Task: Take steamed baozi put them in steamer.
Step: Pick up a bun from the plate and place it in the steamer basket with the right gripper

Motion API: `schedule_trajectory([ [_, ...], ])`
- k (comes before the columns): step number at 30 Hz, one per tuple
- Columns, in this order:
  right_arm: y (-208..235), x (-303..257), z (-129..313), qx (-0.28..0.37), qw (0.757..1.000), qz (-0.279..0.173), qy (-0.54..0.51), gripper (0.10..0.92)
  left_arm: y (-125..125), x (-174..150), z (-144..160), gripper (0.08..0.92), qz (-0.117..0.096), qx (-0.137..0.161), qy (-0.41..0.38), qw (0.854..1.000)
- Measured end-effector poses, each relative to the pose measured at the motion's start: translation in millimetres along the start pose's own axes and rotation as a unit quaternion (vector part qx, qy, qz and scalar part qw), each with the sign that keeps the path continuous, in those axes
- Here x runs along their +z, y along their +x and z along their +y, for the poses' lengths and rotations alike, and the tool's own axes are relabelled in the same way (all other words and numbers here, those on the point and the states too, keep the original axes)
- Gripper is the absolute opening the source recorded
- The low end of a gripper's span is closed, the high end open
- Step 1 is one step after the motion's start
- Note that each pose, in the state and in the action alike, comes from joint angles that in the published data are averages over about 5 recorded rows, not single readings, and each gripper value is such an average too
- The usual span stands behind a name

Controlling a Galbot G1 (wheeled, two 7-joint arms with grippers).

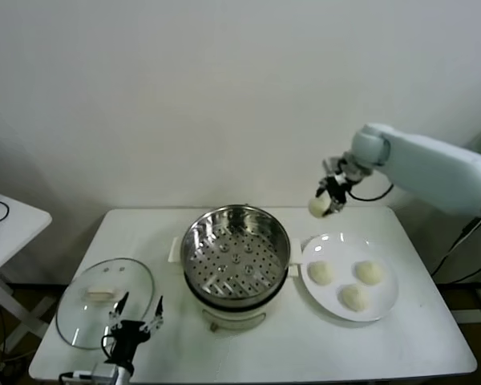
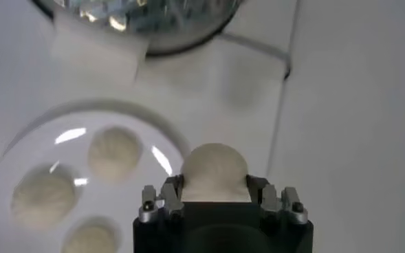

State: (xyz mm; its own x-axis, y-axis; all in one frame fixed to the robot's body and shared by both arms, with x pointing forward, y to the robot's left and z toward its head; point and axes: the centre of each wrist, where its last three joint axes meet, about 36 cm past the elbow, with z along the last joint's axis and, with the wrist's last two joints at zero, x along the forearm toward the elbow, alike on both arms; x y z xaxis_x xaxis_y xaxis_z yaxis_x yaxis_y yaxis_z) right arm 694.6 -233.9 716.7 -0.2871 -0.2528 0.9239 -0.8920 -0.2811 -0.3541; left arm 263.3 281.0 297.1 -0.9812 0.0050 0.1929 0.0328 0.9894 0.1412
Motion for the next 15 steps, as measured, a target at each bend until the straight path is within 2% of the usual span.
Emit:
schedule_trajectory([
  [7, 35.2, -88.8, -8.4, 0.003, 0.992, -0.025, 0.123, 0.625, -0.9, -3.4, 0.2, 0.823, -0.006, 0.0, -0.001, 1.0],
  [11, 28.8, -121.9, -7.6, -0.001, 0.977, -0.027, 0.211, 0.623, -0.4, -5.1, 0.1, 0.823, -0.009, -0.001, -0.001, 1.0],
  [15, 9.6, -138.3, -9.0, -0.002, 0.949, -0.028, 0.313, 0.62, 0.3, -5.4, 0.6, 0.823, -0.011, -0.003, -0.001, 1.0],
])
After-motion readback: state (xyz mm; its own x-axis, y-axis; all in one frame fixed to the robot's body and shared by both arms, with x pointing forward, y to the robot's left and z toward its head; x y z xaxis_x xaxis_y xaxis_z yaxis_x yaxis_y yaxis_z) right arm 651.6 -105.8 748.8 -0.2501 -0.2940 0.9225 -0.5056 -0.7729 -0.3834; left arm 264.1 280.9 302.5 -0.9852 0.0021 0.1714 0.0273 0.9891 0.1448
